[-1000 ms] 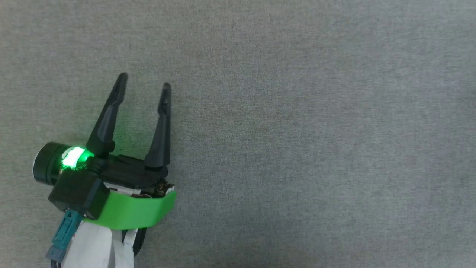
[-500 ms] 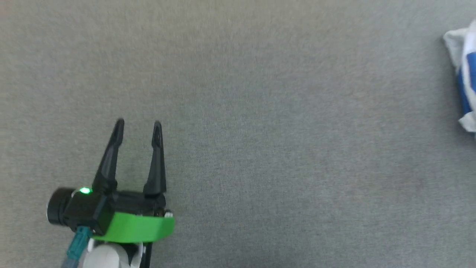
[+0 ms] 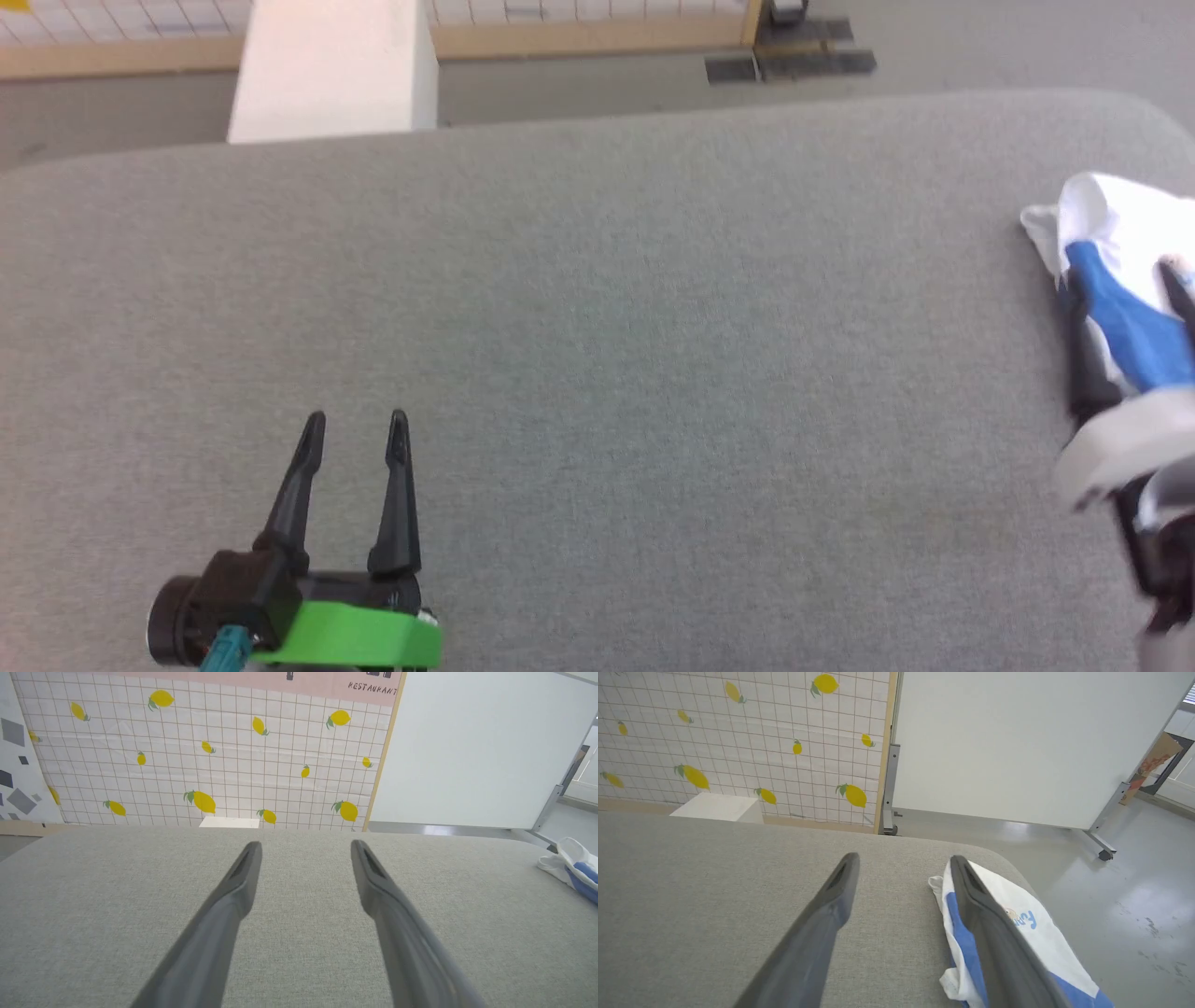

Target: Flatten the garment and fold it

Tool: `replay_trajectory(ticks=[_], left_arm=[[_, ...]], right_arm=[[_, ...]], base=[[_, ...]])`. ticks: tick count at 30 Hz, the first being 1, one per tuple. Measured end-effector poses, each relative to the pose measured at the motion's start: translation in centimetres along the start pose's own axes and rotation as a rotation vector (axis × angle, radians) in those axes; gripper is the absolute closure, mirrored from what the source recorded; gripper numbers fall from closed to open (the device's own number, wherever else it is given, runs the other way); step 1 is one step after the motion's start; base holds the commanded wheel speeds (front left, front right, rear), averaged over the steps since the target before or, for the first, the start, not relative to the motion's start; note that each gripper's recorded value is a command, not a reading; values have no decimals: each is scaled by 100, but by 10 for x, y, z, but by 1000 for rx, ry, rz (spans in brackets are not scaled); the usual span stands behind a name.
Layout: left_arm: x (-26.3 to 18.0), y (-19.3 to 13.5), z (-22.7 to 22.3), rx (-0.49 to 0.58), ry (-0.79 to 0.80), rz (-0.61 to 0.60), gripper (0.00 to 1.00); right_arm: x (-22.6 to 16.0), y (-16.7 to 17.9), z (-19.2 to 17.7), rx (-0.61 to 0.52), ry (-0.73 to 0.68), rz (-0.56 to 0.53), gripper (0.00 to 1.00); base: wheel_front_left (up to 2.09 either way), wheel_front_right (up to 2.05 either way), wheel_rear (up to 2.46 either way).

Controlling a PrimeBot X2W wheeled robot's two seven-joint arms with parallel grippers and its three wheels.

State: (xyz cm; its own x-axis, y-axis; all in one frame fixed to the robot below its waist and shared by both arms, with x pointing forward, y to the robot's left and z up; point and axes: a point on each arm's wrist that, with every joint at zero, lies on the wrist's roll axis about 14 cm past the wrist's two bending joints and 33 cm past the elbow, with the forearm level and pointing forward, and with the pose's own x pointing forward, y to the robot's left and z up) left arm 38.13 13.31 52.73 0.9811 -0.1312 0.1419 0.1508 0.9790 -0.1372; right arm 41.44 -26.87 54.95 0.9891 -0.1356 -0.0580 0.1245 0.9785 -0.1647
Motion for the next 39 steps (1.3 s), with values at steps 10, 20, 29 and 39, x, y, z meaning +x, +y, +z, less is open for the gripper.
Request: replay_trajectory(ticks=[10, 20, 29, 39], left_arm=[[-31, 9, 9, 44, -5, 36, 0], [-51, 13, -10, 41, 61, 55, 0], [-53, 15, -10, 33, 61, 69, 100], [-53, 17, -11, 37, 76, 74, 100]], right_arm=[[-49, 53, 6, 5, -133, 107, 0], [-67, 63, -32, 105, -74, 140, 0], [-67, 65, -34, 111, -75, 145, 100], [-67, 67, -34, 111, -71, 150, 100]], base=[[0, 0, 0], [0, 0, 0], [0, 0, 0], [0, 0, 0]])
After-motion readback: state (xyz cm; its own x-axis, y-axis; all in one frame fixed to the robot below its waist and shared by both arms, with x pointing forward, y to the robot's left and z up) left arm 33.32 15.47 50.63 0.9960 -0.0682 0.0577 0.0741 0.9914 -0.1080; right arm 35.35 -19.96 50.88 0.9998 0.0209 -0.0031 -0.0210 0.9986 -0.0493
